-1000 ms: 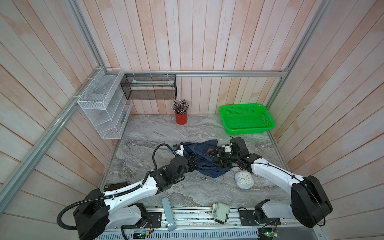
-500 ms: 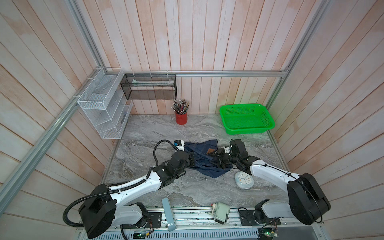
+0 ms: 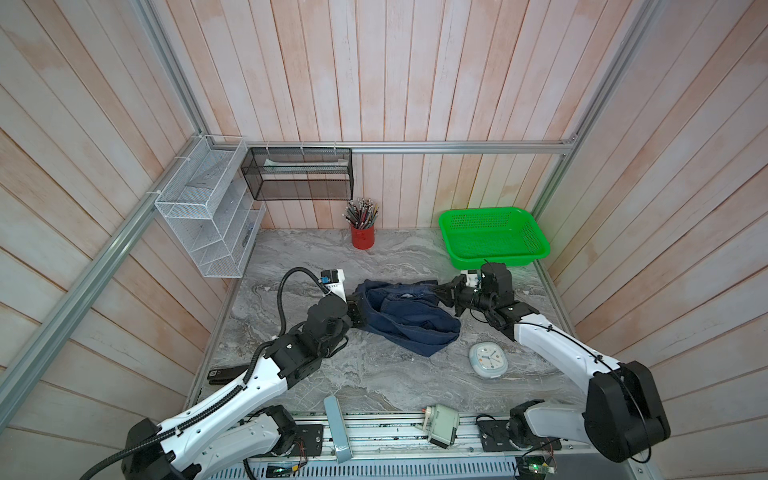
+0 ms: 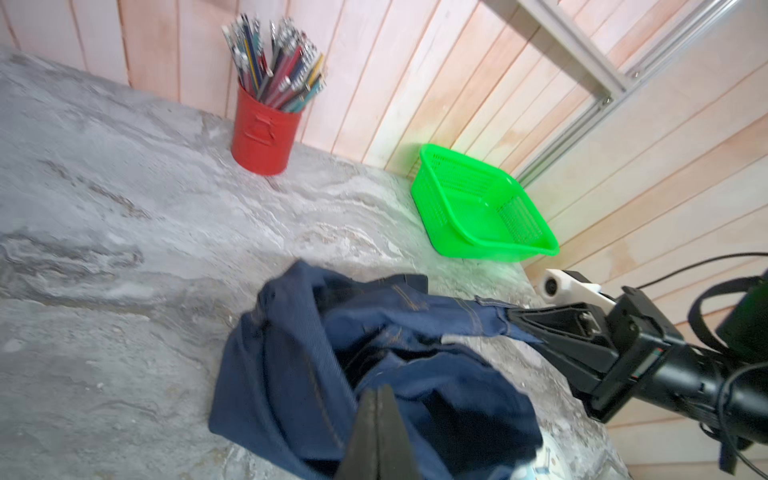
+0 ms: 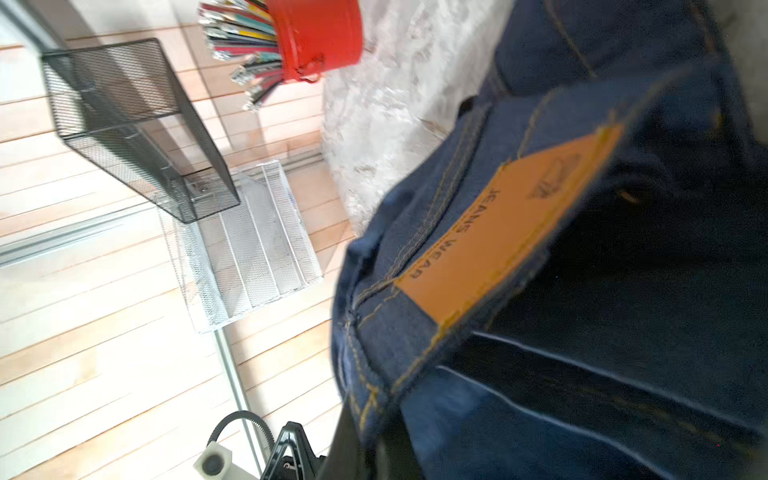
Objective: Fold and stack the trousers
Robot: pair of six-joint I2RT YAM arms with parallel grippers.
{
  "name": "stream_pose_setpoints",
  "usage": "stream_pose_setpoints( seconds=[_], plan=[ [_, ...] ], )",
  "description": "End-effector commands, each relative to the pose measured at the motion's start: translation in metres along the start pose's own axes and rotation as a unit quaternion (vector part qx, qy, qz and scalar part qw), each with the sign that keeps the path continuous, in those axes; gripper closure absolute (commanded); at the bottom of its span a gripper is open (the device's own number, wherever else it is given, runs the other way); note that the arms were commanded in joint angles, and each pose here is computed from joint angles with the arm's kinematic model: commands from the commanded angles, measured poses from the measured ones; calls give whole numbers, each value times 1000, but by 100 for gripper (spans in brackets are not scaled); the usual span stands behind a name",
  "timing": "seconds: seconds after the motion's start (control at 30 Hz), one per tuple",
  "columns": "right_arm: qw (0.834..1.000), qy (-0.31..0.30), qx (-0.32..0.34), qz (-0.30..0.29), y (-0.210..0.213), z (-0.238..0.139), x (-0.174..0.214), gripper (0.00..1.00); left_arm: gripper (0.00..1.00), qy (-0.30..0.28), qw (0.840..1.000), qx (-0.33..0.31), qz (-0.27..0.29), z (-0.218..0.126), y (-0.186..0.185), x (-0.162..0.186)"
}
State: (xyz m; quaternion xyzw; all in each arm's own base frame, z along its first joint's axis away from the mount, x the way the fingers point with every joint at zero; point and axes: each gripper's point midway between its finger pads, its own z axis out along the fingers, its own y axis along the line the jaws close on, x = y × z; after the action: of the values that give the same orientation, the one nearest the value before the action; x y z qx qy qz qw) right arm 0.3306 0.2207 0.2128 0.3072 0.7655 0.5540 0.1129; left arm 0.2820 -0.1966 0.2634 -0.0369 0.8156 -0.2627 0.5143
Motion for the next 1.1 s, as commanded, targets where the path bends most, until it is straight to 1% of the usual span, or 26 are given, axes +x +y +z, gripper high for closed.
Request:
stream_pose_setpoints(
  seconds=[0.0,0.1,0.13,0.2,0.23,0.27,0.33,0.37,0.4,0.43,0.53,0.6,0.63,0.73,0.77,0.83,0.87,1.07],
  plan=[
    [1000,-11,-1,-25,11,-9,-2,100,100,25,999,11,22,2,-6,3],
    [999,-12,-2,-32,14,-11,-2,100,100,43,999,16,0,11,-11,11],
    [999,-12,-4,-33,16,-12,-2,100,91,46,999,15,-10,13,-11,14],
    [999,-14,-3,-37,17,-13,-1,100,63,57,998,18,-26,18,-13,20],
    [999,-16,-2,-37,18,-14,-2,100,51,66,997,17,-34,22,-13,25],
    [999,-18,-3,-37,18,-16,-2,100,41,77,996,12,-41,25,-11,32],
    [999,-21,-6,-39,20,-18,-2,100,33,93,995,3,-47,32,-8,42],
    [999,-22,-6,-39,21,-18,-1,100,32,100,994,3,-49,36,-8,47],
    [998,-24,-5,-56,21,-18,-2,100,31,104,993,4,-49,39,-8,50],
    [998,-23,-6,-58,22,-19,-1,100,31,108,993,4,-50,43,-9,53],
    [998,-23,-9,-61,24,-20,-1,100,35,122,991,-13,-50,57,-5,61],
    [998,-24,-11,-63,26,-22,-1,100,41,131,990,-36,-48,66,4,67],
    [997,-27,-12,-65,27,-23,-2,100,47,135,989,-45,-48,70,8,70],
    [997,-34,-13,-69,30,-28,-6,100,73,137,987,-67,-48,73,18,73],
    [997,-38,-14,-71,31,-30,-8,100,79,135,987,-74,-47,72,21,71],
    [996,-47,-16,-73,34,-35,-12,100,94,119,989,-82,-40,65,24,62],
    [996,-50,-16,-73,35,-37,-14,100,100,110,990,-84,-38,62,25,56],
    [994,-74,-23,-81,43,-53,-26,100,100,59,994,-96,-14,31,34,21]
  ],
)
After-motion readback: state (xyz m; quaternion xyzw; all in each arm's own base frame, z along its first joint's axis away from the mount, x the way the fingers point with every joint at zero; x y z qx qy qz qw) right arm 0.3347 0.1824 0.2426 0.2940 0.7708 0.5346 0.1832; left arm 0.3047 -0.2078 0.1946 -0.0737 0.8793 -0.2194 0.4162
